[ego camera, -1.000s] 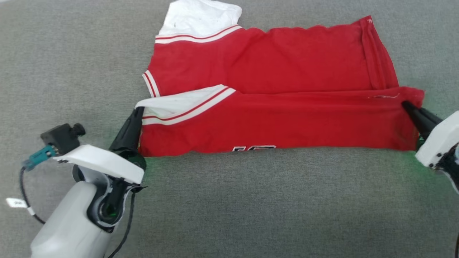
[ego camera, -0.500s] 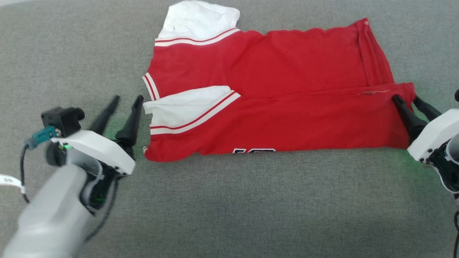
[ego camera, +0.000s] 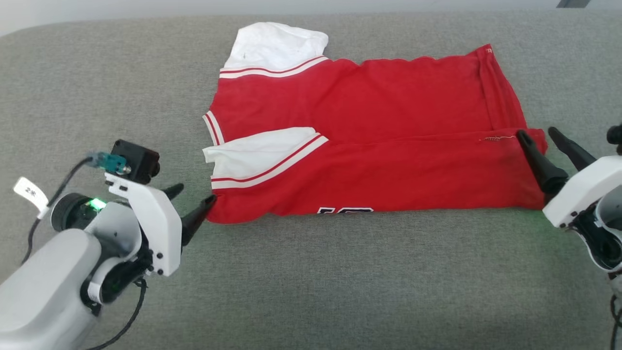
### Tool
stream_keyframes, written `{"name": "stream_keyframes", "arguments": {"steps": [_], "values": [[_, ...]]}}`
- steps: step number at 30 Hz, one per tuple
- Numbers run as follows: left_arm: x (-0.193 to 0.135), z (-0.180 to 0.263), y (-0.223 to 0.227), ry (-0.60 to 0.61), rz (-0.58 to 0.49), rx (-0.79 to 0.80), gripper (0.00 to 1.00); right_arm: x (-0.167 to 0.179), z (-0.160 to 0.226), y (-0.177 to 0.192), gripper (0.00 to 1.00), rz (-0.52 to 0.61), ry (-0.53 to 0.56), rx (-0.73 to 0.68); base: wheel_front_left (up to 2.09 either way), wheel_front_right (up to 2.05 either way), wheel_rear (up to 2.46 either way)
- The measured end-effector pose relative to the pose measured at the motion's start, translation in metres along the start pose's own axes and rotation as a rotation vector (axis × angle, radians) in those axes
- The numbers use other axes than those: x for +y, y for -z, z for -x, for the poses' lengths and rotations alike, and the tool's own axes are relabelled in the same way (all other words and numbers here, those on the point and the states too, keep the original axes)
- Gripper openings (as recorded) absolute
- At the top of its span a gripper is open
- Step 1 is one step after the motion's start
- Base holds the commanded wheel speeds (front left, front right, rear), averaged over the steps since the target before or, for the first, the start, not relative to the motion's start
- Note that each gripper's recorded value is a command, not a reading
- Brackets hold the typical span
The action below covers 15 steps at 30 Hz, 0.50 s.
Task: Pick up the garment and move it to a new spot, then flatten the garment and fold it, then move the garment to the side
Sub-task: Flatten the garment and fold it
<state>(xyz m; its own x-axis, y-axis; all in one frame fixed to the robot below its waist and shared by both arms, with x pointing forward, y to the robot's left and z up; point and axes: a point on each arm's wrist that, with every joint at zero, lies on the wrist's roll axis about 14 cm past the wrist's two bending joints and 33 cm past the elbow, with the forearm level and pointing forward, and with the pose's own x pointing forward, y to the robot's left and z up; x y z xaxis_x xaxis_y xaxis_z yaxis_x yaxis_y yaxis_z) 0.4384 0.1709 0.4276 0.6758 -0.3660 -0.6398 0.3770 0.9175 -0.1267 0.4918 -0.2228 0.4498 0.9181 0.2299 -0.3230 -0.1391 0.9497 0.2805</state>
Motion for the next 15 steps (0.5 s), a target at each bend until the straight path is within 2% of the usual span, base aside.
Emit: {"name": "stream_keyframes", "arguments": {"steps": [8, 15], "values": [[-0.016, -0.01, 0.014, 0.046, 0.117, 0.162, 1.0, 0.0, 0.002, 0.002, 1.0, -0.015, -0.004, -0.004, 0.0, 0.0, 0.0], [-0.019, -0.029, 0.049, 0.087, 0.184, 0.326, 1.0, -0.016, 0.008, 0.007, 1.0, -0.02, 0.035, 0.007, 0.0, 0.0, 0.0]]}}
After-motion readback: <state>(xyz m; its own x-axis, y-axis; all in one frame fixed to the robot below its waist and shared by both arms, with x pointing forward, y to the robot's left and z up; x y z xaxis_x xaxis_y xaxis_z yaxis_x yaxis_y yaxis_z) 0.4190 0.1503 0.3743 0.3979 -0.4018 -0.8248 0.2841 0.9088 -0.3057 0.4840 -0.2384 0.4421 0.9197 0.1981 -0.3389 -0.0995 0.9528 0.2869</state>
